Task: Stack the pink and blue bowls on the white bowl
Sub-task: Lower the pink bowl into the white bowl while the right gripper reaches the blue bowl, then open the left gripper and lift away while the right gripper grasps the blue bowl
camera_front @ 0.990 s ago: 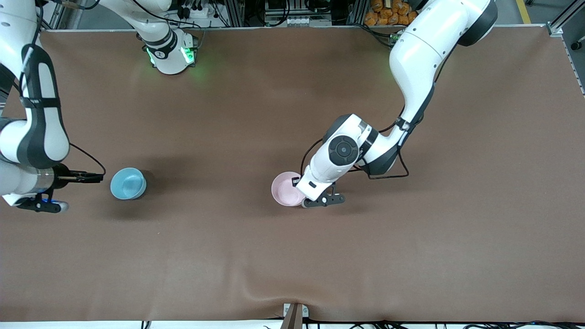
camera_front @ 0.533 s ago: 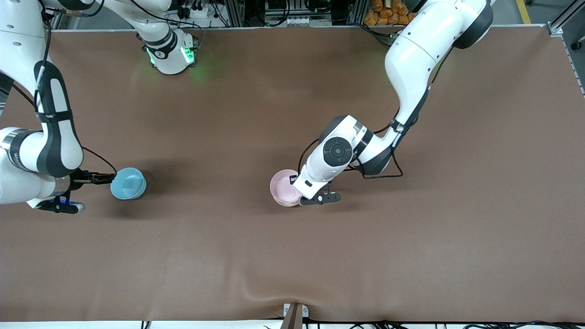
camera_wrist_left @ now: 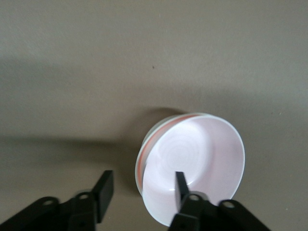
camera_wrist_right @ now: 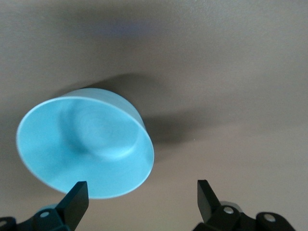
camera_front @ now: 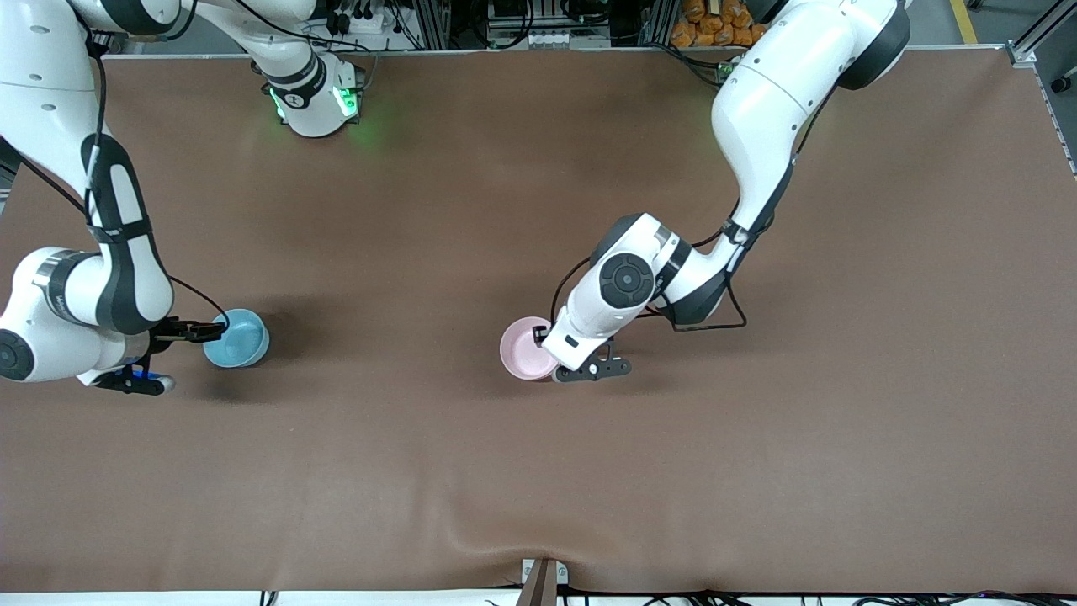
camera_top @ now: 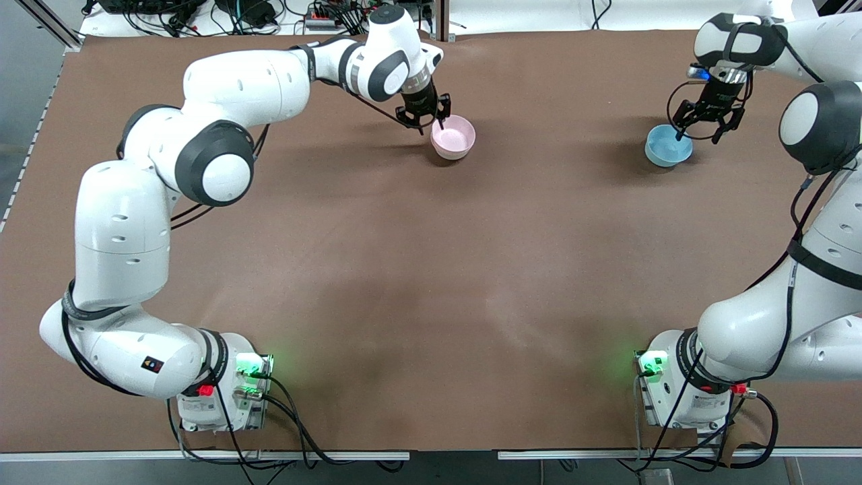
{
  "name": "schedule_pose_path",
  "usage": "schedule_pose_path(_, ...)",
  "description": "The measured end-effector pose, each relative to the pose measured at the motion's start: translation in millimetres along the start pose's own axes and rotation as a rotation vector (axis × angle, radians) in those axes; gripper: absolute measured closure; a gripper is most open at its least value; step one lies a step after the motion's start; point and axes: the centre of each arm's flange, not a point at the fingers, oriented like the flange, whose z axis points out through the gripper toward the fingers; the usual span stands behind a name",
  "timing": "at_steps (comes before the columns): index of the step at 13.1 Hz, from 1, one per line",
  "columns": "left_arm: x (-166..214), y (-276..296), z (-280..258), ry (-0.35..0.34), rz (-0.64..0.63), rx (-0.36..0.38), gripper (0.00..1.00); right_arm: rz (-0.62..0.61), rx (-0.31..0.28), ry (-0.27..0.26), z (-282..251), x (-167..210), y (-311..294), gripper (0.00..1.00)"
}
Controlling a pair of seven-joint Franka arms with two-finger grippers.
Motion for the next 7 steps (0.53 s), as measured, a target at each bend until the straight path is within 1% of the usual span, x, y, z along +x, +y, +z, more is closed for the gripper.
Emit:
schedule_pose_path(1, 5.6, -3.1, -7.7, 0.005, -0.008, 0.0, 0.25, 0.001, 0.0, 0.001, 8.3, 1.4, 0.3, 0.01)
schedule_pose_path(2, 12.6, -8.2, -20.3, 0.009, -0.018, 0.005, 0.17, 0.003, 0.007, 0.0, 15.7, 2.7, -0.2, 0.04)
schedule_pose_path(3, 21.0, -16.1, -36.2, 0.012, -0.032, 0.014, 0.06, 0.009, 0.019, -0.001, 21.9, 3.9, -1.0, 0.04)
schedule_pose_path(4, 28.9, -24.6, -54.1, 0.014, -0.047, 0.022, 0.0, 0.014, 0.031, -0.001, 26.9, 5.1, -1.5, 0.12)
schedule_pose_path(5, 36.1, -33.5, -73.3, 0.017, -0.063, 0.03, 0.0, 0.018, 0.039, -0.002, 30.8, 6.0, -1.3, 0.22)
schedule_pose_path(7, 50.2, -52.8, -110.6, 0.031, -0.094, 0.04, 0.0, 0.026, 0.05, 0.003, 33.7, 7.6, -0.7, 0.48)
